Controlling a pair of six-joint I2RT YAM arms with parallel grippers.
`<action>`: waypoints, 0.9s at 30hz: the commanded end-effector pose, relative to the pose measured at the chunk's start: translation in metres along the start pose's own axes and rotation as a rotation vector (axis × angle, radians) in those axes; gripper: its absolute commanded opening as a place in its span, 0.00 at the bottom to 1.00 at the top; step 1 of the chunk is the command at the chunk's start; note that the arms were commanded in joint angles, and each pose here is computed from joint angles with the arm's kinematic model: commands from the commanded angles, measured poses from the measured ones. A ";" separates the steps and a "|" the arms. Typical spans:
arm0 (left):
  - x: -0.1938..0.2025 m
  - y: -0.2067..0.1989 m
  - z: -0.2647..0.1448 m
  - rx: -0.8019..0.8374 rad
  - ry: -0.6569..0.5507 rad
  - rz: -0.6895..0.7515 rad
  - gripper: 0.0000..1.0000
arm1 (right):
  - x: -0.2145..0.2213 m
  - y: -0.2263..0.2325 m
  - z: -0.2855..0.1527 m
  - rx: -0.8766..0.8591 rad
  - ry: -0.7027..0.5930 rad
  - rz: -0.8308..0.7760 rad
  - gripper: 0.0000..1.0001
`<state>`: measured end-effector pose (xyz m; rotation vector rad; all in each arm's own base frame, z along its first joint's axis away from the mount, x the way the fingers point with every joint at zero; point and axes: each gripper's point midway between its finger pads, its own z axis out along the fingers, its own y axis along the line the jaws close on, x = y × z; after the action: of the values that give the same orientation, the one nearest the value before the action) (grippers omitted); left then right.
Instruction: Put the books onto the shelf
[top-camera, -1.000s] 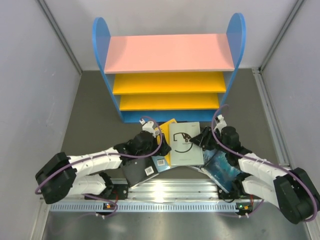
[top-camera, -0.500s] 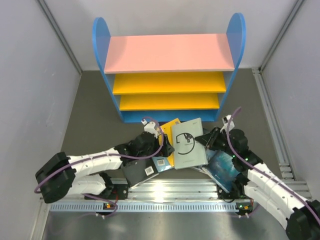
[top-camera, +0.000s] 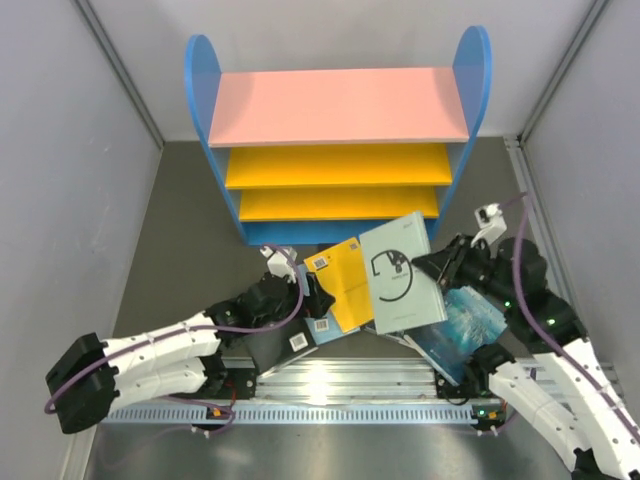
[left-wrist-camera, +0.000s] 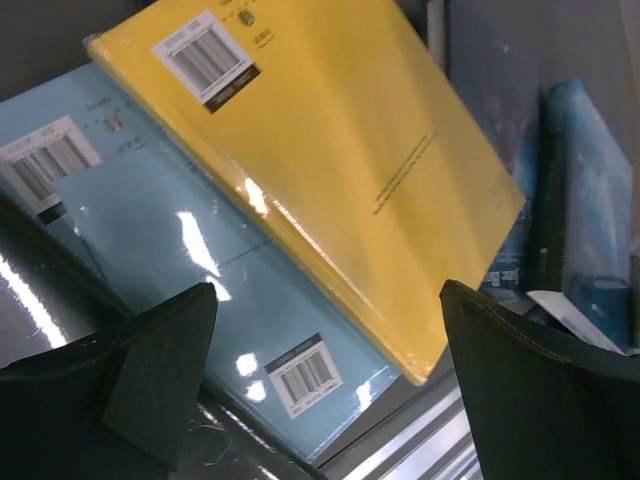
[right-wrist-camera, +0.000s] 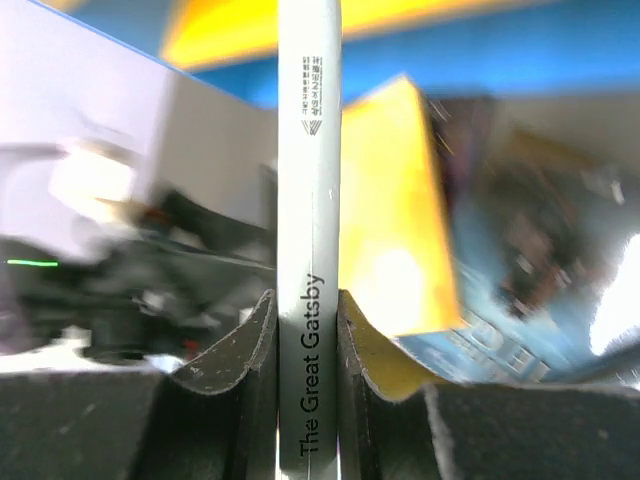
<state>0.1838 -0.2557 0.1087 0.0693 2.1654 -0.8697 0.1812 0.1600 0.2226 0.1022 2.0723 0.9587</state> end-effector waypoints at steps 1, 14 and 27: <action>0.004 0.008 0.004 -0.001 -0.032 -0.006 0.99 | -0.088 0.106 -0.061 -0.266 -0.233 -0.088 0.00; 0.029 0.027 0.021 0.028 -0.051 0.001 0.99 | -0.229 0.258 -0.048 -0.567 -0.368 -0.099 0.00; 0.032 0.016 0.024 0.054 -0.048 -0.017 0.99 | -0.327 0.336 0.132 -0.626 -0.465 0.121 0.00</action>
<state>0.1913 -0.2673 0.0747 0.0496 2.0756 -0.9282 0.4251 0.3696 0.5177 0.0316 1.6088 1.3338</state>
